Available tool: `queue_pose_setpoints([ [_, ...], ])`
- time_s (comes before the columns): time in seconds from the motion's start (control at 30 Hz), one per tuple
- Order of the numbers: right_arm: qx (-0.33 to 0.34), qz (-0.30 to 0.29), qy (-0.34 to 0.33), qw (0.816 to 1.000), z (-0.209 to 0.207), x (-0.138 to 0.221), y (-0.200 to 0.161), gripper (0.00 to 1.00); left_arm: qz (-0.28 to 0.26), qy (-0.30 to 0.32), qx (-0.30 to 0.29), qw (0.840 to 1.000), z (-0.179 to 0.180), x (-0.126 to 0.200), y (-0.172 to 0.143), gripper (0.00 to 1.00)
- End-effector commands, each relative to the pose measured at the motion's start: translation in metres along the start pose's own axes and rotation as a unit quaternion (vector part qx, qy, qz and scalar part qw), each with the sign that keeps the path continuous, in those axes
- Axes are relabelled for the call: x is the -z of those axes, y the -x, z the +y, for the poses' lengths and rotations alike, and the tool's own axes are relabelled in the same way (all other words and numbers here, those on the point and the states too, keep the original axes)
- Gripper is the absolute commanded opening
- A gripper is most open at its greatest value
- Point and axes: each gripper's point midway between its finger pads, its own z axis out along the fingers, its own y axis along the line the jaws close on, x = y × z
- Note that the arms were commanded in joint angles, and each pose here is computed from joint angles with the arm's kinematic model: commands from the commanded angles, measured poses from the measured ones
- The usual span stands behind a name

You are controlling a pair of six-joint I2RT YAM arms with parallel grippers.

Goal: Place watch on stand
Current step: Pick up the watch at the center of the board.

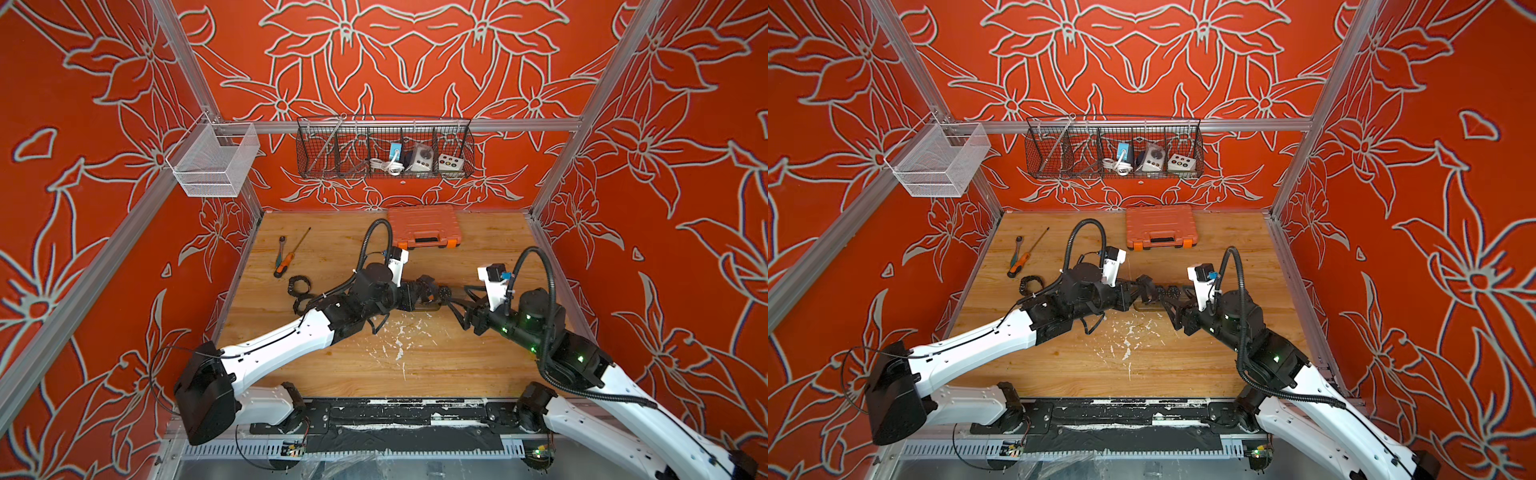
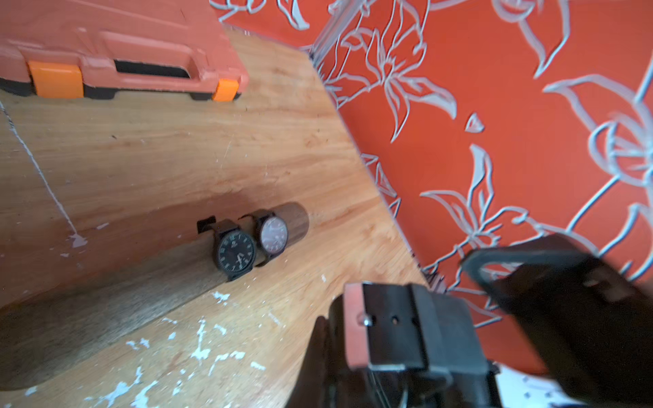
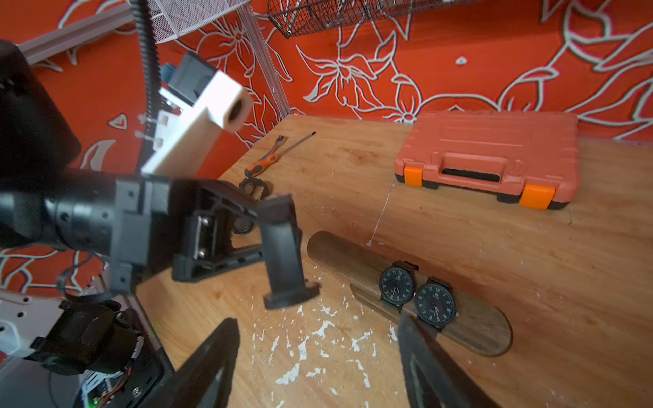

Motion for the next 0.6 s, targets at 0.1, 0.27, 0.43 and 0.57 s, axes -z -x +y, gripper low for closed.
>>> queue_pose_setpoints([
  [0.1, 0.064, -0.151, 0.061, 0.985, 0.017, 0.011, 0.025, 0.78, -0.067, -0.088, 0.086, 0.990, -0.038, 0.024, 0.037, 0.00],
  [0.27, 0.094, -0.199, 0.074, 0.973, 0.020, 0.011, 0.025, 0.79, -0.070, -0.111, 0.114, 0.985, -0.047, 0.029, 0.041, 0.00],
  [0.43, 0.101, -0.226, 0.086, 0.965, 0.025, 0.005, 0.034, 0.79, -0.064, -0.124, 0.132, 0.981, -0.053, 0.030, 0.041, 0.00],
  [0.57, 0.118, -0.247, 0.090, 0.958, 0.031, 0.003, 0.043, 0.78, -0.065, -0.124, 0.141, 0.980, -0.052, 0.031, 0.041, 0.00],
])
